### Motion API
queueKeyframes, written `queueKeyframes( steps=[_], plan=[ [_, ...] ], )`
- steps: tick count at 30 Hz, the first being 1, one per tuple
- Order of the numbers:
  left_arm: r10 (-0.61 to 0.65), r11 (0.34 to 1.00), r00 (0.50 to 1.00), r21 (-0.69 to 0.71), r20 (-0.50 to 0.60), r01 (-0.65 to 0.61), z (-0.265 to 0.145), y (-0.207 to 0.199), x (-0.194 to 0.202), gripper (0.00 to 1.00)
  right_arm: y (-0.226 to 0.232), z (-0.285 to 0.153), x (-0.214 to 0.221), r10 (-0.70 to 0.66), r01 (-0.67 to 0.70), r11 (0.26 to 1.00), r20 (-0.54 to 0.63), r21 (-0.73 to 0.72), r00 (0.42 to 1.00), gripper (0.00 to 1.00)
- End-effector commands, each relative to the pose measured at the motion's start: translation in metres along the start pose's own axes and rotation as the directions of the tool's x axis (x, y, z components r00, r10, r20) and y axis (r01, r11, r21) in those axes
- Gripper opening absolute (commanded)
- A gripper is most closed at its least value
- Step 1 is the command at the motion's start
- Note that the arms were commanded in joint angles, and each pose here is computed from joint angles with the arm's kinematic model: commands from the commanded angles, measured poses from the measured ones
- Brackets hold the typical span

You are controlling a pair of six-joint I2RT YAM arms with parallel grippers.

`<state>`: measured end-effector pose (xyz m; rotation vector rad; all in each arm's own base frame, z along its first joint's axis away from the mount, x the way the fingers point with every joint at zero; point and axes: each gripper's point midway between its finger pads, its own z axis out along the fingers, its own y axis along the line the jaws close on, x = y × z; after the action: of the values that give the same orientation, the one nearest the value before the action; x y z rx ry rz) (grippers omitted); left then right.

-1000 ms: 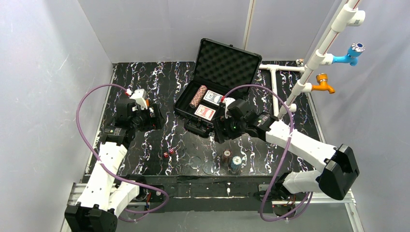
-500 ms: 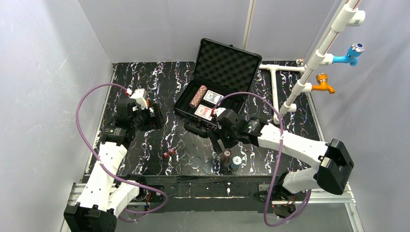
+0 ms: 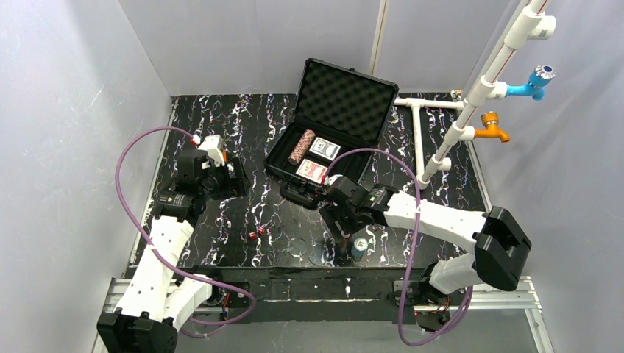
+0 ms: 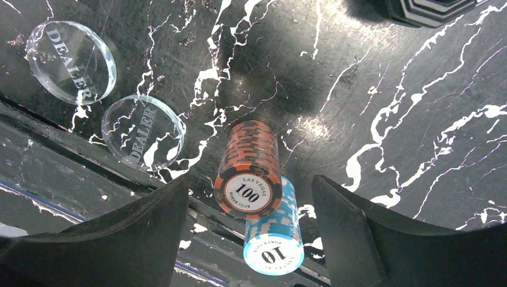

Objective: Pack up texas hold em set

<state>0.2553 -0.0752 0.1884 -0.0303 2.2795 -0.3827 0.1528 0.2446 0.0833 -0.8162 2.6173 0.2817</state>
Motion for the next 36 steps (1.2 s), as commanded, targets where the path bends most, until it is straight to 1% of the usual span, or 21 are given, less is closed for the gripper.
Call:
queueKeyframes(
  steps=[1, 14, 17, 20, 24, 26, 29, 36],
  plan=[
    [0.019, 1.0, 0.999, -0.001, 0.027, -0.019, -0.01, -0.003, -0.009, 0.82, 0.0, 0.003, 0.006, -0.008, 0.009, 1.0, -0.014, 0.017, 1.0, 0.82],
    [0.021, 1.0, 1.0, -0.003, 0.022, -0.021, -0.009, -0.003, -0.008, 0.82, 0.001, 0.012, 0.015, -0.038, 0.04, 0.998, -0.051, 0.039, 0.998, 0.72],
    [0.021, 1.0, 1.0, -0.003, 0.02, -0.021, -0.009, -0.003, -0.008, 0.82, 0.001, 0.014, 0.017, -0.049, 0.051, 0.998, -0.06, 0.04, 0.997, 0.64],
    [0.021, 1.0, 1.0, -0.004, 0.02, -0.02, -0.01, -0.003, -0.008, 0.82, 0.0, 0.015, 0.018, -0.058, 0.061, 0.997, -0.066, 0.044, 0.996, 0.54],
    [0.021, 1.0, 1.0, -0.005, 0.02, -0.02, -0.01, -0.003, -0.008, 0.82, 0.002, 0.015, 0.017, -0.067, 0.07, 0.997, -0.071, 0.042, 0.995, 0.29],
    [0.022, 1.0, 1.0, -0.004, 0.021, -0.022, -0.01, -0.003, -0.008, 0.82, 0.004, 0.014, 0.013, -0.07, 0.072, 0.997, -0.067, 0.039, 0.995, 0.2],
    [0.023, 1.0, 1.0, -0.005, 0.019, -0.023, -0.01, -0.003, -0.008, 0.82, 0.006, 0.011, 0.004, -0.073, 0.075, 0.997, -0.052, 0.037, 0.996, 0.14],
    [0.028, 1.0, 0.999, -0.011, 0.033, -0.027, -0.013, -0.002, -0.01, 0.81, 0.015, 0.01, -0.027, -0.081, 0.081, 0.996, 0.001, 0.043, 0.997, 0.08]
  ],
)
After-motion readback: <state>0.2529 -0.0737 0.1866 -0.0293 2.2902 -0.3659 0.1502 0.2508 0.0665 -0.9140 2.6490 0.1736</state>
